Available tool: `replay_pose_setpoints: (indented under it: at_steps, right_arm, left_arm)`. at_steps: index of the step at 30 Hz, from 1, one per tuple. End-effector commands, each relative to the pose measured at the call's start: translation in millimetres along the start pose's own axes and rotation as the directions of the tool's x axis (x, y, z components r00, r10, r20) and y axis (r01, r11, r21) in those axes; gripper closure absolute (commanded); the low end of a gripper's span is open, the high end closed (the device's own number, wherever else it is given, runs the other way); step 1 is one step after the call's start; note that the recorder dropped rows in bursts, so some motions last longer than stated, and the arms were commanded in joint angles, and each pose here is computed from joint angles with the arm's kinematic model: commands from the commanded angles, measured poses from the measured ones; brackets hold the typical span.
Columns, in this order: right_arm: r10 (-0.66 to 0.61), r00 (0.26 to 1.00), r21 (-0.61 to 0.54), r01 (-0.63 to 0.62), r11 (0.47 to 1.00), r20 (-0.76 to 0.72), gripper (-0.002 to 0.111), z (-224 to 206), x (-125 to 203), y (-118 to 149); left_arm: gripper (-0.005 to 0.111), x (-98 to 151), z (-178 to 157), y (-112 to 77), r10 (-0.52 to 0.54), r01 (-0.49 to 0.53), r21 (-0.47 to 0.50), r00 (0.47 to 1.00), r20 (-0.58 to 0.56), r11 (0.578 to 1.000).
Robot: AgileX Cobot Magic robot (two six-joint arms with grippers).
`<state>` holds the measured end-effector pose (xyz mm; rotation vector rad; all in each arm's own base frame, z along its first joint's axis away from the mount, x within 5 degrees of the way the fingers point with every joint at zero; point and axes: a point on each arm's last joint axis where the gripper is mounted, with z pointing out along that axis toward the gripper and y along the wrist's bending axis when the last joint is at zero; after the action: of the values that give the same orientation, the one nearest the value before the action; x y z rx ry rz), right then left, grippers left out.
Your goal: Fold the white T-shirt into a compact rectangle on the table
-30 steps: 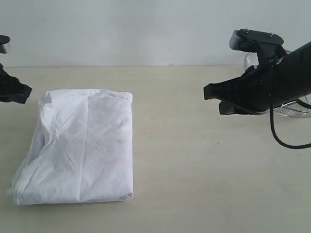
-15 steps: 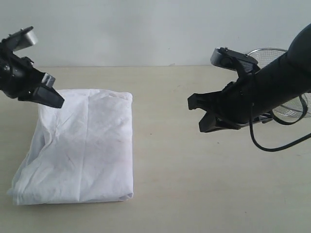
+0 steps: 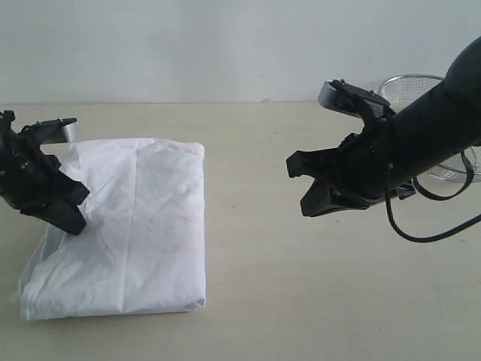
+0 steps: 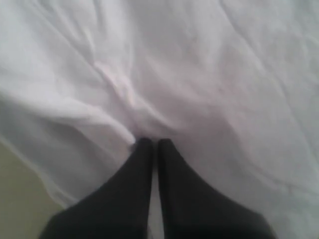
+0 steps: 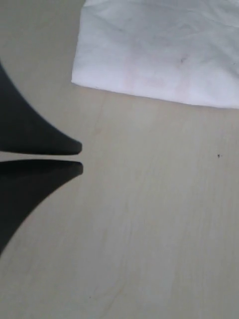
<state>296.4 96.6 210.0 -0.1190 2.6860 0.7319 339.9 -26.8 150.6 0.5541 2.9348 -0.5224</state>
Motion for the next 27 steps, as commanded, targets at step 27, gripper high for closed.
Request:
replay_pose_setpoints:
  at_steps: [27]
  right_arm:
    - [-0.006,0.985,-0.342,-0.053,0.938,-0.170,0.108,53.1,-83.1,18.0]
  left_arm:
    - [0.102,-17.5,-26.3,-14.5,-0.213,0.179,0.172,0.956,0.202,0.969]
